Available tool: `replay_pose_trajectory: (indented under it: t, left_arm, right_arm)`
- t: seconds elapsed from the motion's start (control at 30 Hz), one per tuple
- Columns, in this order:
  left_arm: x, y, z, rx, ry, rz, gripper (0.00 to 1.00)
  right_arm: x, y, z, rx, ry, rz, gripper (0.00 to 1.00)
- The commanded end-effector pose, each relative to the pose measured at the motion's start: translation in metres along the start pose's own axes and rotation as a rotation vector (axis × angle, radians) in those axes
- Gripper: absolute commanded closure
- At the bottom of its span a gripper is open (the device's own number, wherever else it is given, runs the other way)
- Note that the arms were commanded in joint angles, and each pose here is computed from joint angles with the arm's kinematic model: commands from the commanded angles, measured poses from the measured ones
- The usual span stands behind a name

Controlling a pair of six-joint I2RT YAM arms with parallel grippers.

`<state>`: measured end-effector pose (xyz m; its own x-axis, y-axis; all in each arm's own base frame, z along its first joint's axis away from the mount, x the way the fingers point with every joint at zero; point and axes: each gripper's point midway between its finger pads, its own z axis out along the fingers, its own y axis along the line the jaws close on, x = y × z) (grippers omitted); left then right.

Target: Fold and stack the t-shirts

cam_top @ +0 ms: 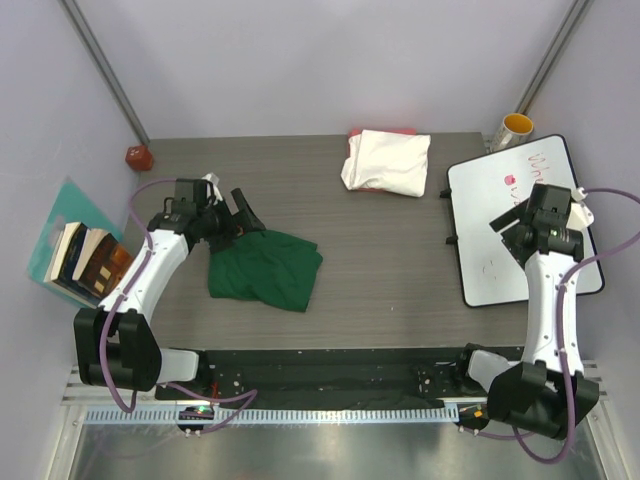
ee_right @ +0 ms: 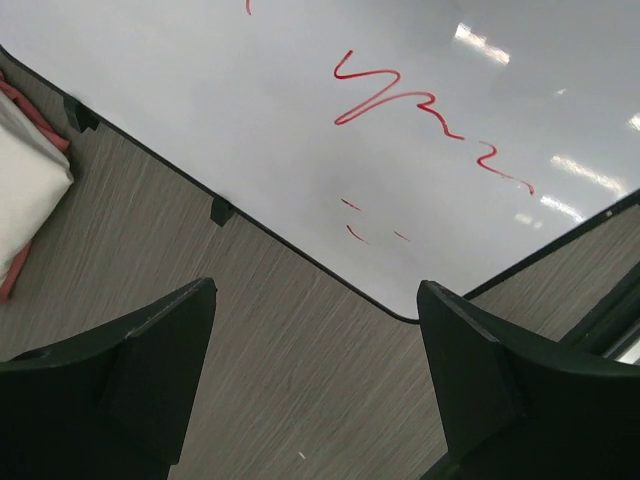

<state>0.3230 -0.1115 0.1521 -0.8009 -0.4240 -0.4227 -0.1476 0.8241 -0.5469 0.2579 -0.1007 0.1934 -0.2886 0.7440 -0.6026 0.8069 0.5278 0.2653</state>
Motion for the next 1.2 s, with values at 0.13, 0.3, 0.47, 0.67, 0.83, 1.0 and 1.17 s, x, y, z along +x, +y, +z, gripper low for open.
replay_pose_trajectory:
  t: [0.13,0.3,0.47,0.67,0.83,1.0,1.17]
  left_arm:
    - [-0.004,-0.011,0.002,0.059,0.001,0.025,0.0]
    - [-0.006,-0.015,-0.001,0.074,-0.008,0.03,0.0]
    - [-0.008,-0.022,-0.003,0.094,-0.011,0.038,0.0]
    - [-0.006,-0.032,-0.002,0.105,0.008,0.063,0.0]
    - [-0.003,-0.044,-0.002,0.116,0.017,0.081,0.0]
    - [0.001,-0.052,-0.006,0.119,0.018,0.096,0.0]
    - [0.002,-0.057,-0.011,0.129,0.015,0.105,0.0]
  right_arm:
    - [0.011,-0.035,-0.02,0.104,-0.043,0.113,0.12]
    - [0.034,-0.043,-0.015,0.086,-0.003,0.104,0.12]
    - [0.044,-0.072,-0.022,0.179,-0.029,0.118,0.11]
    - [0.062,-0.092,-0.028,0.206,-0.031,0.148,0.11]
    - [0.067,-0.099,-0.034,0.197,-0.058,0.175,0.11]
    - [0.059,-0.11,-0.047,0.229,-0.115,0.21,0.11]
    - [0.053,-0.124,-0.055,0.285,-0.187,0.287,0.11]
